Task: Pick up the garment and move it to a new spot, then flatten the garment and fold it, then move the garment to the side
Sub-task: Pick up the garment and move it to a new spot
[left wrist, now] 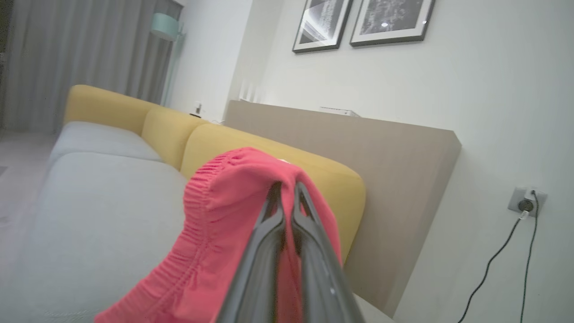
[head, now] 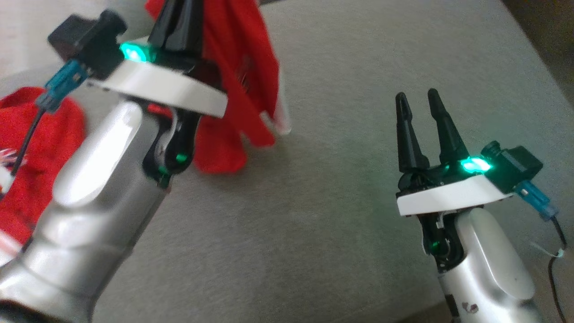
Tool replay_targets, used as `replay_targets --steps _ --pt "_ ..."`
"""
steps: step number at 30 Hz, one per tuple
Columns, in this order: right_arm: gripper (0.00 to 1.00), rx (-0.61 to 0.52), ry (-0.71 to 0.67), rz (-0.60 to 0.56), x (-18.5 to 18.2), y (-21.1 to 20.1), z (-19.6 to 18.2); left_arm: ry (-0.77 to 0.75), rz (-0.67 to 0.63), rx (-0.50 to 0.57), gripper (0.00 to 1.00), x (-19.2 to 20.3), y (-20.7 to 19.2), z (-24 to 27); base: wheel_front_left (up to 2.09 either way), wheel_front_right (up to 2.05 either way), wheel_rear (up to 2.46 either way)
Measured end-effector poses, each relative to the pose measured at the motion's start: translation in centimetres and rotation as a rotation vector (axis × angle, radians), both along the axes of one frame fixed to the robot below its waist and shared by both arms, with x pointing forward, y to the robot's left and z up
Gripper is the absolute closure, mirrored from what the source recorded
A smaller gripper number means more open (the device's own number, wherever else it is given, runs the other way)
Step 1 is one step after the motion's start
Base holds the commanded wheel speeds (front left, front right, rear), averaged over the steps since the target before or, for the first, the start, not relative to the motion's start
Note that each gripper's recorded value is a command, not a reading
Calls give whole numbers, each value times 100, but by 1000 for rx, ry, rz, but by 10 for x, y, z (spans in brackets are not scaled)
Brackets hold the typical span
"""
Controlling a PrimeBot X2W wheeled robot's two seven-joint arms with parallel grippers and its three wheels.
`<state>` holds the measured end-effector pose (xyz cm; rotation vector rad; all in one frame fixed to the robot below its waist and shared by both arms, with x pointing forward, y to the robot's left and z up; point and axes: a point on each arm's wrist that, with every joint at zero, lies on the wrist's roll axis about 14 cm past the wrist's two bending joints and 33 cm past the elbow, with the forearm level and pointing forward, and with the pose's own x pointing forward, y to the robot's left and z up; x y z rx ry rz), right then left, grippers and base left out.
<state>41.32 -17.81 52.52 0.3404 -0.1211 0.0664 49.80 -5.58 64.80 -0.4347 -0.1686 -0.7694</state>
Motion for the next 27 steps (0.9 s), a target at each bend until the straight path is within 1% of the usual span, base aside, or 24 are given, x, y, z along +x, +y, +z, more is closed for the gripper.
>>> replay_targets --steps 2,5,7,10,12,14,16,18,22,23,24,27 --pt "0 4 -1 -38 -4 -13 1 -26 -61 -14 100 2 -28 4 0 0 0" --pt "0 -3 6 -98 -11 -34 0 -68 -143 -122 100 -1 -64 26 0 0 0" --pt "0 -11 17 -134 -15 -46 -2 -85 -179 -187 100 -3 -82 38 0 0 0" --pt "0 -17 32 -162 -16 -55 -7 -50 -193 -258 100 2 -89 35 0 0 0" --pt "0 -17 32 -165 -14 -56 -8 -9 -149 -284 100 12 -75 22 0 0 0" --pt "0 -22 30 -155 -9 -53 -9 11 -91 -260 100 19 -54 -1 0 0 0" --pt "0 -27 29 -141 -4 -49 -10 62 -37 -204 100 20 -35 -39 0 0 0" --pt "0 -32 27 -129 1 -45 -11 153 20 -138 100 16 -14 -86 0 0 0" --pt "0 -44 37 -77 13 -27 -18 340 132 12 100 -7 33 -175 0 0 0" --pt "0 -45 40 -60 15 -21 -20 375 154 41 52 -14 43 -191 0 0 0" --pt "0 -47 43 -45 18 -15 -21 398 181 58 0 -18 54 -200 0 0 0" --pt "0 -51 58 -2 20 0 -28 408 261 75 0 -22 84 -206 0 0 0"
